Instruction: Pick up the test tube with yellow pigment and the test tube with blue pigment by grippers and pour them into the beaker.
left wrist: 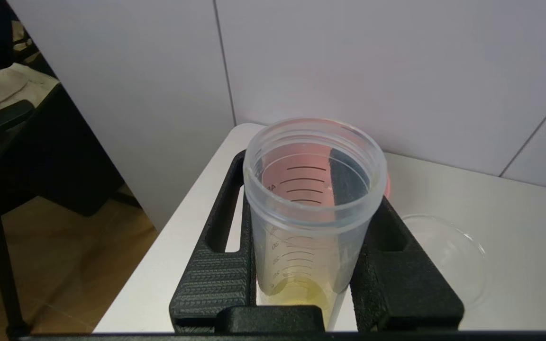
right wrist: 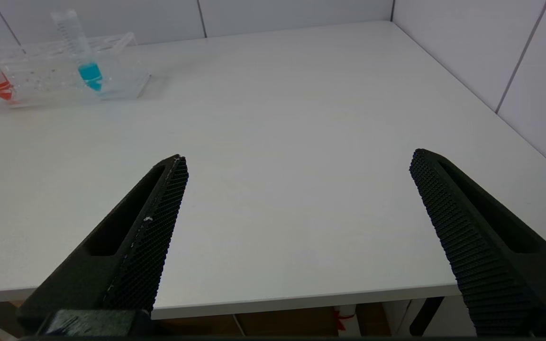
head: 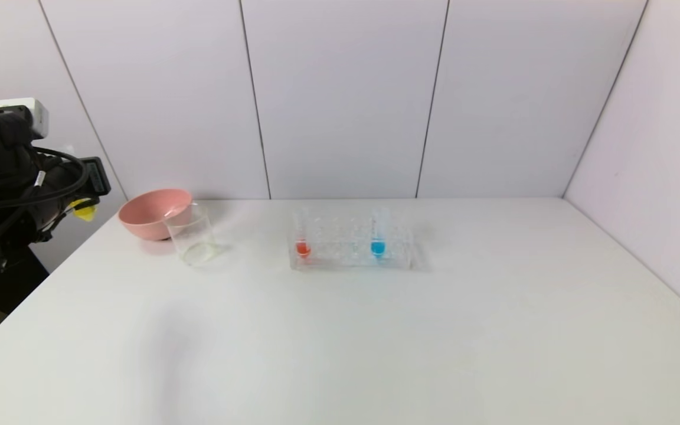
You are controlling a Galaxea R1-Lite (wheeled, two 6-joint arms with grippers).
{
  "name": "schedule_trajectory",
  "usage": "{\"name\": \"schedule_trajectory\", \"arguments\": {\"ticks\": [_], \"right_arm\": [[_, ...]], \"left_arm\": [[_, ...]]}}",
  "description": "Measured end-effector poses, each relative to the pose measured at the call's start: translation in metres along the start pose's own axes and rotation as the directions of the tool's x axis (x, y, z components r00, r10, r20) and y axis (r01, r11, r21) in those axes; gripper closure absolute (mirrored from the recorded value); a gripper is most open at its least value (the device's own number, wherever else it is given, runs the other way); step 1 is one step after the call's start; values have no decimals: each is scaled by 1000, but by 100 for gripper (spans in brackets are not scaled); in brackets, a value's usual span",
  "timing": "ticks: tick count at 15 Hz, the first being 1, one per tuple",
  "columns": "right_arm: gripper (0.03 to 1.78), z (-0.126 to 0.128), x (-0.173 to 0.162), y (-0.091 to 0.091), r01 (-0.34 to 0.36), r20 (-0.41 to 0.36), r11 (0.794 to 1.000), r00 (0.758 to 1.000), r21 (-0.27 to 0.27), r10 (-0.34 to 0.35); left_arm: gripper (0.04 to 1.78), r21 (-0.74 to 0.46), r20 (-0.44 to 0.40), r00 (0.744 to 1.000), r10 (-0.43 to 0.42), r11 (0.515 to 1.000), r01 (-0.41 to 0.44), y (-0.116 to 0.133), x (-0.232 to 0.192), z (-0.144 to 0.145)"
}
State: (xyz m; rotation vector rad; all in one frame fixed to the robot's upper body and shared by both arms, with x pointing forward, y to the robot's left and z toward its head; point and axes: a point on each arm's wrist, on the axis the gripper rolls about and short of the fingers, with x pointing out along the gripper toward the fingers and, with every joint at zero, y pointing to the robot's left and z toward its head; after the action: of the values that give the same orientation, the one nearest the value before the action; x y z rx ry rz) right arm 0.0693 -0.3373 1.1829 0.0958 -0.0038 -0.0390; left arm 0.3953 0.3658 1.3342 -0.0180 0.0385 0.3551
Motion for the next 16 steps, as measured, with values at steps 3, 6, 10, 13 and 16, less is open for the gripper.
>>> {"name": "schedule_trajectory", "arguments": {"ticks": [3, 6, 10, 13, 16], "right_arm": [[10, 0, 0, 0, 0, 0, 1000, 1000, 0, 0], [10, 0, 0, 0, 0, 0, 1000, 1000, 0, 0], [10, 0, 0, 0, 0, 0, 1000, 1000, 0, 0], [10, 0, 0, 0, 0, 0, 1000, 1000, 0, 0], [10, 0, 0, 0, 0, 0, 1000, 1000, 0, 0]], "left_arm": [[128, 71, -12, 990, -144, 987, 144, 1, 3, 6], [128, 178, -112, 972, -205, 959, 222, 6, 3, 8], [128, 243, -154, 965, -211, 939, 244, 9, -1, 15], [128, 344, -157, 937, -311, 872, 347, 15, 7, 32], [128, 450, -184, 886, -425, 765, 460, 21, 23, 37]]}}
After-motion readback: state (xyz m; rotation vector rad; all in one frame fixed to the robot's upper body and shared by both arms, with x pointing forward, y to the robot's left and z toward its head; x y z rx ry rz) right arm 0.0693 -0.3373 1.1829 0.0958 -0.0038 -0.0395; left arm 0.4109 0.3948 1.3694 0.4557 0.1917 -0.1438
